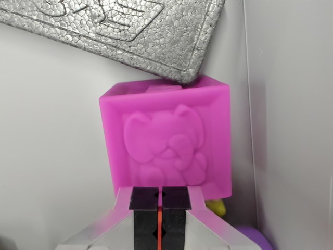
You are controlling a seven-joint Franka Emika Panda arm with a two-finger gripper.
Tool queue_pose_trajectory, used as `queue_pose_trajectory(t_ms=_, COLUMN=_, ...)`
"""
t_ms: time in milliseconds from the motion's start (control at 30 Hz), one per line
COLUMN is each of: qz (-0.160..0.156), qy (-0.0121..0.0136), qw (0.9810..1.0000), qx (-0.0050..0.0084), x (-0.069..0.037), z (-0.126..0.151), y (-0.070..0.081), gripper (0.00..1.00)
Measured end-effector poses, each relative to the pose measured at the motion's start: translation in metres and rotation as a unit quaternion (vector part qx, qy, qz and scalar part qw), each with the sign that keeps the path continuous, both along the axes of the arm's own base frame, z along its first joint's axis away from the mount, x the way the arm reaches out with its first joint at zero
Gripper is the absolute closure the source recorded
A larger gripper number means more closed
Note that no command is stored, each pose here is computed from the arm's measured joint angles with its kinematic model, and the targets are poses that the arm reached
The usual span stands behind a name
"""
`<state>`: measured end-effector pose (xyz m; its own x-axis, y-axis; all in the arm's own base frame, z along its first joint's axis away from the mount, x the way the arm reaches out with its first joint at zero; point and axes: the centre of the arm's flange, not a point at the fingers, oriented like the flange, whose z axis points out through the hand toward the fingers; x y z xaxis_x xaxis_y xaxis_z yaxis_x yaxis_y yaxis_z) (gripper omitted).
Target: Pick an object from the bin
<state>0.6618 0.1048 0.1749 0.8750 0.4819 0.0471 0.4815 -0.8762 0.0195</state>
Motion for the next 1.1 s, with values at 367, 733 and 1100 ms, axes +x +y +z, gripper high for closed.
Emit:
queue_pose_trajectory(t_ms=367, qz=0.0, qy=-0.0001, qw=1.0, qx=0.0, x=0.0, z=0.0, y=0.0, gripper=1.0)
queue_pose_trajectory(t_ms=733, qz=0.0, qy=-0.0002, qw=1.0, qx=-0.0019, x=0.0, z=0.019, y=0.0, gripper=1.0)
queue_pose_trajectory(t_ms=1100, qz=-0.001, qy=0.004, qw=1.0, qx=-0.0026, x=-0.001, z=0.052, y=0.0, gripper=1.0)
